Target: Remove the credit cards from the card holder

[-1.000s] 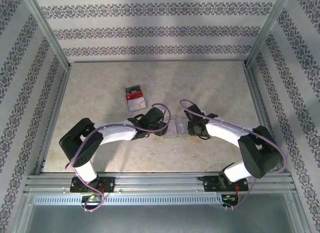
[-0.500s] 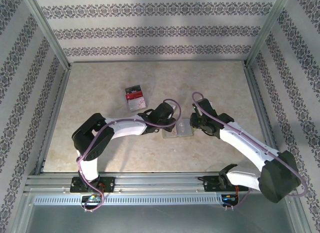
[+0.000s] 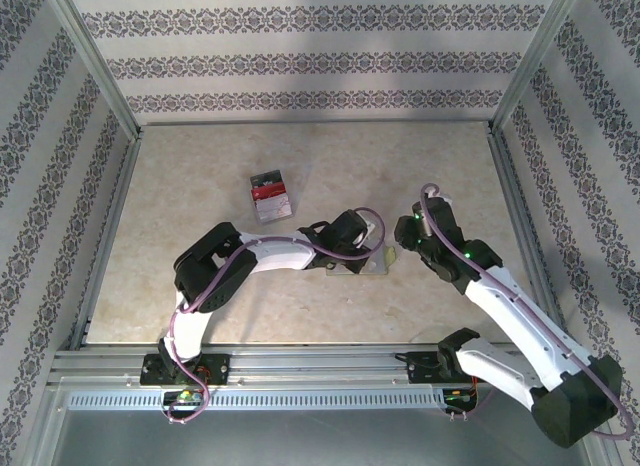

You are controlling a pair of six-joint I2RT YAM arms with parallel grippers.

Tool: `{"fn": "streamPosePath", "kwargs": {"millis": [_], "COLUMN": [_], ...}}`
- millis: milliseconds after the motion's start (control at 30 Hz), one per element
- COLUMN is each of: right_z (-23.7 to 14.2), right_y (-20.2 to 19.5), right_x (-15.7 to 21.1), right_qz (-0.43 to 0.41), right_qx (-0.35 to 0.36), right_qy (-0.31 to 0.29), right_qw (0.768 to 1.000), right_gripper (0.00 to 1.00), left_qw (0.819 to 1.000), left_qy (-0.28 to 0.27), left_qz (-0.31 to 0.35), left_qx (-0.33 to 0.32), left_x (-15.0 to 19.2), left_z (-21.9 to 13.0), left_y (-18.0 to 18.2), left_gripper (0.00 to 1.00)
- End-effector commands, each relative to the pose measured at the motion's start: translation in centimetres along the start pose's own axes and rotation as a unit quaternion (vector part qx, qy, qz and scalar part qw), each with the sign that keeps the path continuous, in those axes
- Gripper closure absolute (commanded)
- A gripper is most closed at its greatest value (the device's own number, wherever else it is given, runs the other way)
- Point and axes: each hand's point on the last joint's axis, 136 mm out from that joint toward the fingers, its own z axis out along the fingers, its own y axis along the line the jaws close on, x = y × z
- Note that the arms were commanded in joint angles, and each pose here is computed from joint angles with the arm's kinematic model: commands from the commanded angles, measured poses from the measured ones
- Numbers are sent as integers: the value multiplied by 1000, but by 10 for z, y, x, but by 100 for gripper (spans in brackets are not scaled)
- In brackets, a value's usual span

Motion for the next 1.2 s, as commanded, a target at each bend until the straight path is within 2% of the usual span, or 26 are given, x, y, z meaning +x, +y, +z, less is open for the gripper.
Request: {"fn": "streamPosePath", "kwargs": {"millis": [0, 33, 133, 167, 233, 333, 567, 667, 733, 1000, 1167], "right_z": [-4, -4, 0, 3, 6, 8, 4, 3, 2, 3, 12], "right_y": [-7, -7, -6, -6, -6, -7, -7, -7, -7, -5, 5], "right_x": [-6, -5, 0, 3, 6, 8, 5, 6, 6, 15, 28], "right_qz": [12, 12, 14, 14, 16, 19, 19, 19, 20, 28, 38], "right_qx": [9, 7, 5, 5, 5, 5, 4, 2, 1, -8, -34], "right_qy": [-18, -17, -6, -1, 6, 9, 2, 3, 3, 22, 54], "right_qw": [1000, 1000, 1000, 1000, 1000, 1000, 1000, 1000, 1000, 999, 997], "right_gripper": [61, 61, 61, 61, 62, 62, 61, 62, 62, 65, 66], "left_qw": [999, 999, 999, 999, 999, 999, 998, 998, 998, 996, 992], "left_qy": [24, 25, 30, 32, 28, 8, 13, -3, -13, -75, -94], "left_qz": [27, 30, 33, 33, 32, 36, 40, 51, 50, 28, -13], "left_qx": [17, 17, 19, 18, 22, 37, 40, 35, 26, -47, -83], "left_x": [11, 11, 14, 14, 13, 6, 6, -3, -9, -36, -28], "left_z": [10, 11, 16, 17, 16, 9, 22, 20, 16, -40, -73], "left_y": [-10, -10, -10, -9, -11, -18, -21, -25, -23, -5, 11], "left_gripper": [95, 91, 64, 58, 58, 63, 70, 70, 66, 62, 62]}}
